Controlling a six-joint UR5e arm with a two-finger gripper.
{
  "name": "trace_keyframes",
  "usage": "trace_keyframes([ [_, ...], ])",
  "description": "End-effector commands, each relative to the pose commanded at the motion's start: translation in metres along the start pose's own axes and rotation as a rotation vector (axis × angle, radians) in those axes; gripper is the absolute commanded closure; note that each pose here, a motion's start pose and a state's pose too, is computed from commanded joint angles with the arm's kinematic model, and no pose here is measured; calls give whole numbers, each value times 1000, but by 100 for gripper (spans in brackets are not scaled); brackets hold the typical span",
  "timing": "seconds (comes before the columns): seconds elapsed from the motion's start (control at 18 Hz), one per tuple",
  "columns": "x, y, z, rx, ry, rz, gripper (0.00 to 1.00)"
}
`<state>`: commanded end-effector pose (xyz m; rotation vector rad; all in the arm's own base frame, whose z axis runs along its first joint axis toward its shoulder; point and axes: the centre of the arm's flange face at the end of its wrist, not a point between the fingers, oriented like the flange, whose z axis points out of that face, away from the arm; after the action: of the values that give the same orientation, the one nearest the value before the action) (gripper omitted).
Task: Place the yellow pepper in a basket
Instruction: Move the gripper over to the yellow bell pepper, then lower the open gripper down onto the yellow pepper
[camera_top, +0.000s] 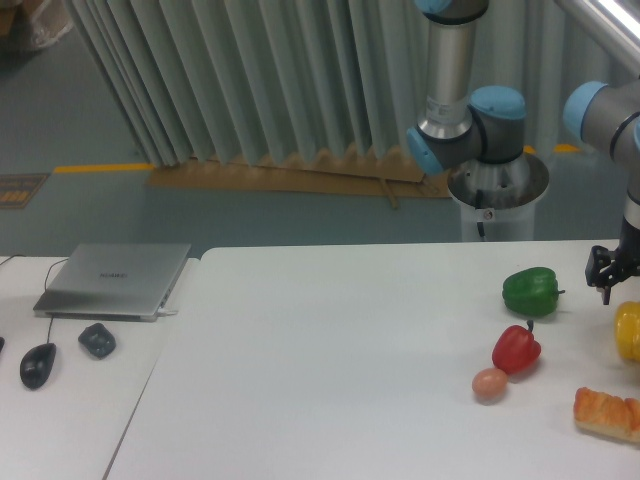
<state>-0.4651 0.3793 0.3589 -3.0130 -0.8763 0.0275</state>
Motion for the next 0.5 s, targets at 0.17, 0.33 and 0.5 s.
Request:
trace_keyframes([
  [0.17, -7, 2, 0, 2, 0, -12, 0],
  [0.33, -17, 0, 11, -8, 3, -23, 0],
  [0.5, -23, -2, 19, -11, -12, -28, 0],
])
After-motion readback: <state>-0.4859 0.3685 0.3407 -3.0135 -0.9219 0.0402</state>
